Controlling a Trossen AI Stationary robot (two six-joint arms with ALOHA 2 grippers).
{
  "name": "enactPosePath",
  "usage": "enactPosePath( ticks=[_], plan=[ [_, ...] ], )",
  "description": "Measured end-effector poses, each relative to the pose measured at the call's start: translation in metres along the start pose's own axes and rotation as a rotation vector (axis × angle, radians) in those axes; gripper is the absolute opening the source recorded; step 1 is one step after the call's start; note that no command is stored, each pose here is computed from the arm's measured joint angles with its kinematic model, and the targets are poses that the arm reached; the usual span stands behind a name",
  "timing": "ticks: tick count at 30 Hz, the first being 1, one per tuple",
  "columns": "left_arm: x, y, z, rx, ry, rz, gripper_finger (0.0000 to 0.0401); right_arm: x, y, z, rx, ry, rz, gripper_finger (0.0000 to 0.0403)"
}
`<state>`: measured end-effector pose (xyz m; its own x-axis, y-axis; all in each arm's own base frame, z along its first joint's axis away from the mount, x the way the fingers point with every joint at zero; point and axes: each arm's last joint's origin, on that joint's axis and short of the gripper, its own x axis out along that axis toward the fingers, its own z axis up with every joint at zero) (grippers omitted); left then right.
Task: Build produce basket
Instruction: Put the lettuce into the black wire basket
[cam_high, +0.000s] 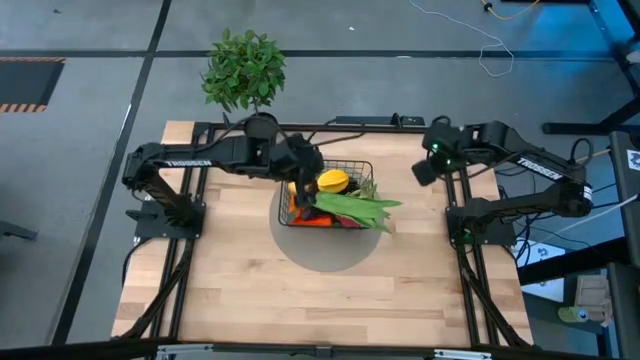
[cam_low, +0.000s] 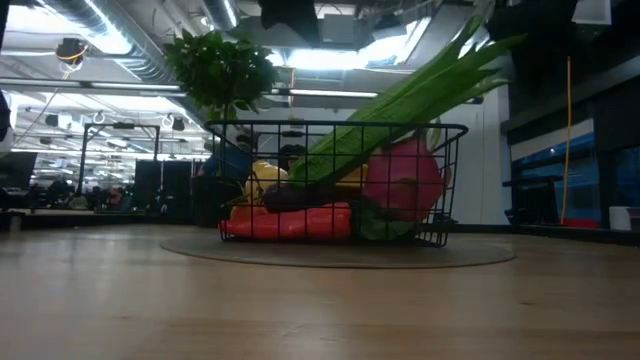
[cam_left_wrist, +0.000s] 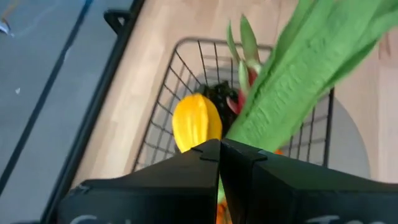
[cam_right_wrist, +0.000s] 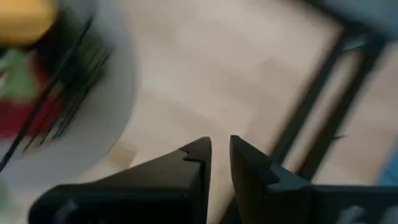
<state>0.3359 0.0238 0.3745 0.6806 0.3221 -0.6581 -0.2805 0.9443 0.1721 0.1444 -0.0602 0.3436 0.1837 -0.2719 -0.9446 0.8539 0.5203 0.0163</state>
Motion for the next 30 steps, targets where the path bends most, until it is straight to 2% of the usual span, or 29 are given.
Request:
enactPosePath(
  ticks=[5, 9, 12, 15, 21, 27, 30],
  plan=[
    [-0.003, -0.01, -0.008, 0.041, 0.068, -0.024, 0.0, 0.02, 0.011, -0.02, -0.147, 0.179, 0.141, 0.0051],
    [0.004, -0.016, -0.011, 0.06, 0.112, -0.04, 0.0, 0.04, 0.025, -0.037, -0.221, 0.237, 0.245, 0.0051],
    [0.006, -0.016, -0.01, 0.081, 0.104, -0.042, 0.0, 0.051, 0.034, -0.048, -0.239, 0.271, 0.29, 0.0051],
    [0.014, -0.02, -0.012, 0.109, 0.121, -0.064, 0.001, 0.056, 0.039, -0.057, -0.233, 0.292, 0.285, 0.0051],
    [0.051, -0.037, -0.007, 0.179, 0.078, -0.208, 0.0071, 0.064, 0.045, -0.067, -0.24, 0.288, 0.271, 0.0051],
    [0.09, -0.05, -0.011, 0.306, 0.068, -0.218, 0.0143, 0.063, 0.049, -0.071, -0.256, 0.253, 0.254, 0.0051],
    [0.105, -0.055, -0.01, 0.333, 0.032, -0.217, 0.0169, 0.063, 0.051, -0.073, -0.274, 0.251, 0.255, 0.0051]
  ],
)
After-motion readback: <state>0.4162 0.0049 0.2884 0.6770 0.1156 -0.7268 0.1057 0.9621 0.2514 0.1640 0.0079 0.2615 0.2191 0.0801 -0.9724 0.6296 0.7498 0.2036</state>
